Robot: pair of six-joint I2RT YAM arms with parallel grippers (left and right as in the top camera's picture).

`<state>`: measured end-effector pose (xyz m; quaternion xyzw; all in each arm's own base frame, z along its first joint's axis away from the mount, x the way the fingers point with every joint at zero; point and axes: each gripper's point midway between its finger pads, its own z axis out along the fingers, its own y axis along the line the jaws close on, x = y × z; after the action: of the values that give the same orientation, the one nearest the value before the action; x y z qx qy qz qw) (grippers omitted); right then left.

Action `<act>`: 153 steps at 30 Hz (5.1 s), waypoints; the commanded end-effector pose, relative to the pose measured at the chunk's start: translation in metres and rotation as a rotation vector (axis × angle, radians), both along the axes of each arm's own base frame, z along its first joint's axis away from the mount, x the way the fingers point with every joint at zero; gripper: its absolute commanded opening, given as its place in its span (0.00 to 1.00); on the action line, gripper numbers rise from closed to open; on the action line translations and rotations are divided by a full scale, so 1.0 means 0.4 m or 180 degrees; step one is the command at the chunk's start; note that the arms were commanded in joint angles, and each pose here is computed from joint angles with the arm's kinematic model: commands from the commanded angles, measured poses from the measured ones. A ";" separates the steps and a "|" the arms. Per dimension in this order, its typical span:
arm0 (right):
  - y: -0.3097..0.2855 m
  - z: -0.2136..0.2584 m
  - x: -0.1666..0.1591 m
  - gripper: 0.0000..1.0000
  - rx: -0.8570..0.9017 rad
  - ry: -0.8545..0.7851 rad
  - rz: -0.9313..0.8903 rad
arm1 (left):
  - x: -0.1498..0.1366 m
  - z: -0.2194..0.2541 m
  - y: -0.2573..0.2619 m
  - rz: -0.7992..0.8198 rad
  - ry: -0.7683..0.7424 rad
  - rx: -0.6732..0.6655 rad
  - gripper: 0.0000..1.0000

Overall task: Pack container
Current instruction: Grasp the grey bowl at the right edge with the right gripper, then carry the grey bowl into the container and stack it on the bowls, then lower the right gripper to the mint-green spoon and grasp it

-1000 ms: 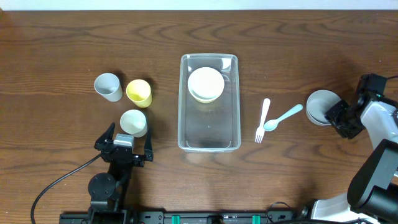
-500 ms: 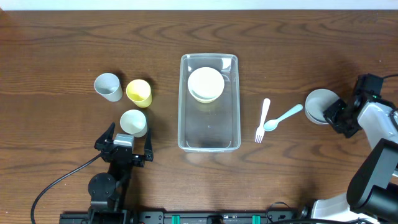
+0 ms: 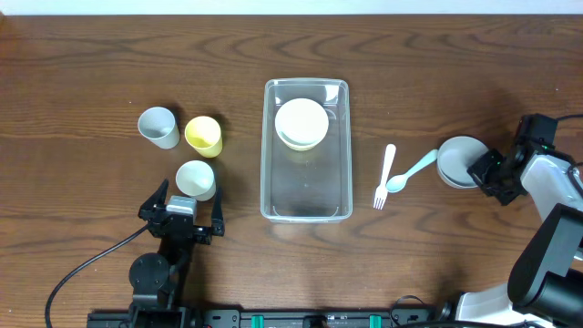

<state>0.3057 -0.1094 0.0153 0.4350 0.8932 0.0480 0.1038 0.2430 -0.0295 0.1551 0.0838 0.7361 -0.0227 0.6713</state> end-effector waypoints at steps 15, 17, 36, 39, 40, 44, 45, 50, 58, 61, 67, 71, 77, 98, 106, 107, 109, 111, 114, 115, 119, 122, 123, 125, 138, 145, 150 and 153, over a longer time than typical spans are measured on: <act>0.251 0.425 0.144 0.02 0.0398 -0.1693 0.1355 | -0.002 -0.040 0.000 -0.0008 0.0149 0.0023 0.98; 0.305 0.451 0.143 0.02 0.0421 -0.1782 0.1512 | -0.002 -0.040 0.000 -0.0008 0.0148 0.0022 0.98; 0.702 0.399 0.214 0.04 0.0107 -0.1761 0.2083 | -0.002 -0.040 0.000 -0.0008 0.0149 0.0023 0.98; 0.716 0.391 0.242 0.04 0.0081 -0.1678 0.2143 | -0.002 -0.040 0.000 -0.0008 0.0149 0.0023 0.98; 0.722 0.390 0.254 0.04 0.0064 -0.1645 0.2176 | -0.002 -0.040 0.000 -0.0008 0.0149 0.0023 0.98; 0.744 0.386 0.289 0.04 0.0021 -0.1540 0.2322 | -0.002 -0.040 0.000 -0.0008 0.0149 0.0023 0.98; 0.753 0.382 0.298 0.05 0.0023 -0.1512 0.2380 | -0.002 -0.040 0.000 -0.0008 0.0149 0.0023 0.98; 0.785 0.341 0.315 0.04 0.0025 -0.1329 0.2508 | -0.002 -0.040 0.000 -0.0008 0.0149 0.0023 0.98; 0.827 0.254 0.313 0.04 0.0044 -0.1116 0.2635 | -0.002 -0.040 0.000 -0.0008 0.0149 0.0023 0.98; 0.841 0.240 0.311 0.04 0.0045 -0.1097 0.2678 | -0.002 -0.040 0.000 -0.0008 0.0149 0.0023 0.98; 0.865 0.222 0.301 0.04 0.0035 -0.1063 0.2759 | -0.002 -0.040 0.000 -0.0008 0.0149 0.0023 0.98; 0.873 0.186 0.297 0.04 0.0021 -0.0974 0.2786 | -0.002 -0.040 0.000 -0.0008 0.0149 0.0023 0.98; 0.876 0.151 0.300 0.06 0.0024 -0.0901 0.2793 | -0.002 -0.040 0.000 -0.0008 0.0149 0.0023 0.98; 0.934 0.395 0.293 0.54 0.0192 -0.1114 0.3192 | -0.002 -0.040 0.000 -0.0008 0.0149 0.0023 0.98; 0.858 0.603 0.260 0.58 0.0023 -0.1384 0.3040 | -0.002 -0.040 0.000 -0.0008 0.0149 0.0023 0.98; 0.836 0.619 0.255 0.59 -0.0042 -0.1389 0.2991 | -0.002 -0.040 0.000 -0.0008 0.0149 0.0023 0.98; 0.784 0.645 0.243 0.61 -0.0174 -0.1372 0.2871 | -0.002 -0.040 0.000 -0.0008 0.0149 0.0023 0.98; 0.725 0.664 0.227 0.61 -0.0277 -0.1309 0.2743 | -0.002 -0.040 0.000 -0.0008 0.0149 0.0023 0.98; 0.630 0.677 0.201 0.62 -0.0405 -0.1149 0.2524 | -0.002 -0.040 0.000 -0.0008 0.0149 0.0023 0.98; 0.600 0.678 0.194 0.62 -0.0425 -0.1092 0.2447 | -0.002 -0.040 0.000 -0.0008 0.0149 0.0023 0.98; 0.489 0.664 0.167 0.63 -0.0433 -0.0814 0.2095 | -0.002 -0.040 0.000 -0.0008 0.0149 0.0023 0.98; 0.444 0.636 0.155 0.63 -0.0421 -0.0633 0.1952 | -0.002 -0.040 0.000 -0.0008 0.0149 0.0023 0.98; 0.437 0.624 0.150 0.63 -0.0416 -0.0576 0.1933 | -0.002 -0.040 0.000 -0.0008 0.0149 0.0023 0.98; 0.430 0.599 0.141 0.63 -0.0404 -0.0470 0.1920 | -0.002 -0.040 0.000 -0.0008 0.0149 0.0023 0.98; 0.427 0.304 0.064 0.61 -0.0156 0.0269 0.1614 | -0.002 -0.040 0.000 -0.0008 0.0149 0.0023 0.98; 0.421 0.222 0.041 0.61 -0.0126 0.0380 0.1466 | -0.002 -0.040 0.000 -0.0008 0.0148 0.0022 0.98; 0.410 0.157 0.047 0.55 -0.0103 0.0314 0.1029 | -0.002 -0.040 0.000 -0.0008 0.0149 0.0023 0.98; 0.409 0.100 0.041 0.54 -0.0066 0.0268 0.0850 | -0.002 -0.040 0.000 -0.0008 0.0149 0.0023 0.98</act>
<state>0.3324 0.0618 0.0690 0.2588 0.9624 0.0393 0.0729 0.2430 -0.0295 0.1551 0.0838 0.7361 -0.0227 0.6713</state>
